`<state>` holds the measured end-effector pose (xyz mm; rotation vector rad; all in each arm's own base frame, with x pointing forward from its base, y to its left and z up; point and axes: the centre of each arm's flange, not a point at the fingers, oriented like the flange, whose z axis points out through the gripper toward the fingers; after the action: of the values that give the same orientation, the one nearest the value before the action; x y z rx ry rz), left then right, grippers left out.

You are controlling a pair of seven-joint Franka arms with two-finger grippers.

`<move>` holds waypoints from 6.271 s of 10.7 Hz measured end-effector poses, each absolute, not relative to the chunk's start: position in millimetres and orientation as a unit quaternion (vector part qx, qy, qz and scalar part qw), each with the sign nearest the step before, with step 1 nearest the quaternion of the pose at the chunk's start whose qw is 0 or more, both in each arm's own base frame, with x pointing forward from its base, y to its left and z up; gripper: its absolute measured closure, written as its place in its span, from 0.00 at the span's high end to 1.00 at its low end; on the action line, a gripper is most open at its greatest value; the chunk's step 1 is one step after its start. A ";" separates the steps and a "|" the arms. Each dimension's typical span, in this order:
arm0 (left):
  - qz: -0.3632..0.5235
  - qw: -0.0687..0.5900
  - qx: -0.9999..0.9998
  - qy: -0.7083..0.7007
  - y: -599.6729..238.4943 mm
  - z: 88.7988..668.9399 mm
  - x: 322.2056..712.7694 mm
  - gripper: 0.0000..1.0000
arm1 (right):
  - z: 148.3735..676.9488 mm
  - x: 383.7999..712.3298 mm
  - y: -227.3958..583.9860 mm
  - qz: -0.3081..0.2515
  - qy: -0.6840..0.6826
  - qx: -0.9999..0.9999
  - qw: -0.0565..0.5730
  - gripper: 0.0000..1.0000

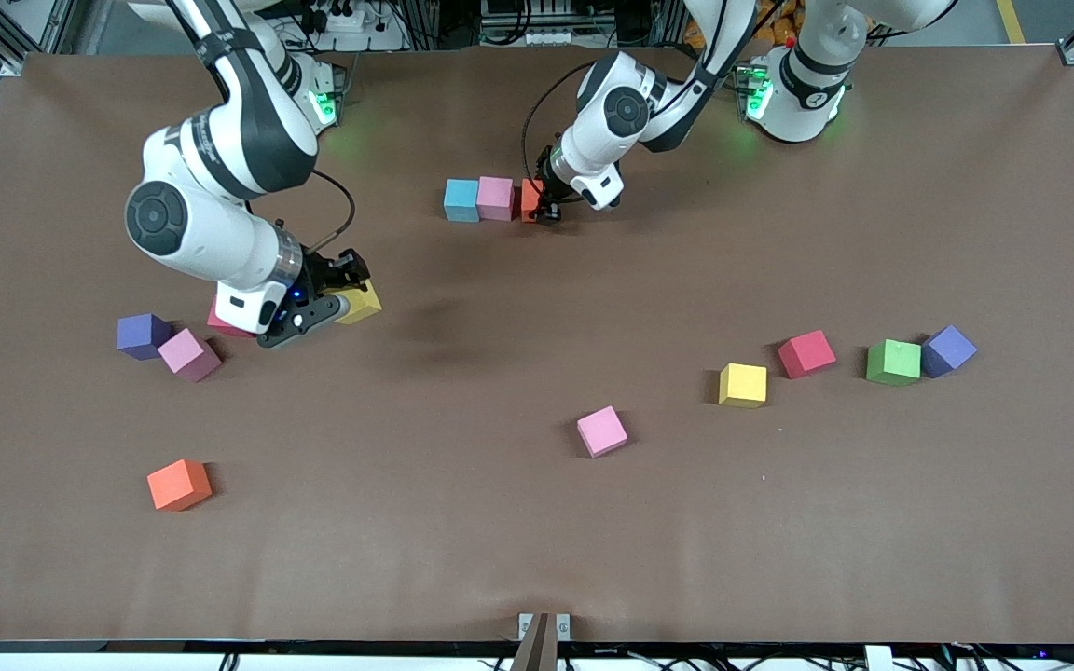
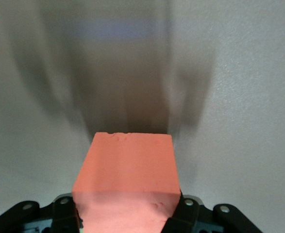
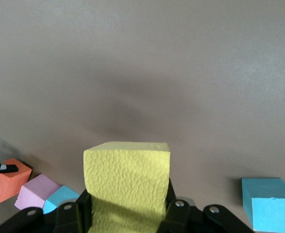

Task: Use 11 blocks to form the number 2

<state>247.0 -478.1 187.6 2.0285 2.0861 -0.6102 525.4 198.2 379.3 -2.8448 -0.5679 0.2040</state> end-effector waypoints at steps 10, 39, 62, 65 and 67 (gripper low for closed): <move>-0.212 0.089 0.679 0.697 -490.8 186.6 248.8 0.62 | 385.4 521.3 197.3 0.068 -0.195 -0.972 0.116 0.56; -0.203 0.067 0.812 0.544 -432.6 271.6 372.0 1.00 | 323.9 451.0 358.3 0.027 -0.026 -0.994 0.105 0.56; -0.084 0.020 0.994 0.070 -135.8 336.5 580.8 1.00 | 249.0 369.7 435.2 -0.004 0.026 -0.993 0.114 0.56; -0.089 0.021 0.993 0.069 -136.2 331.8 580.7 1.00 | 235.1 353.1 440.9 -0.010 0.026 -0.995 0.097 0.56; -0.090 0.020 0.994 0.067 -136.4 330.5 580.8 1.00 | 231.4 339.8 450.7 -0.012 0.029 -0.995 0.092 0.56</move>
<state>580.8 -136.4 330.5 3.0818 0.2077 -0.2778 339.8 450.7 231.4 -2.9556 0.0868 -0.0361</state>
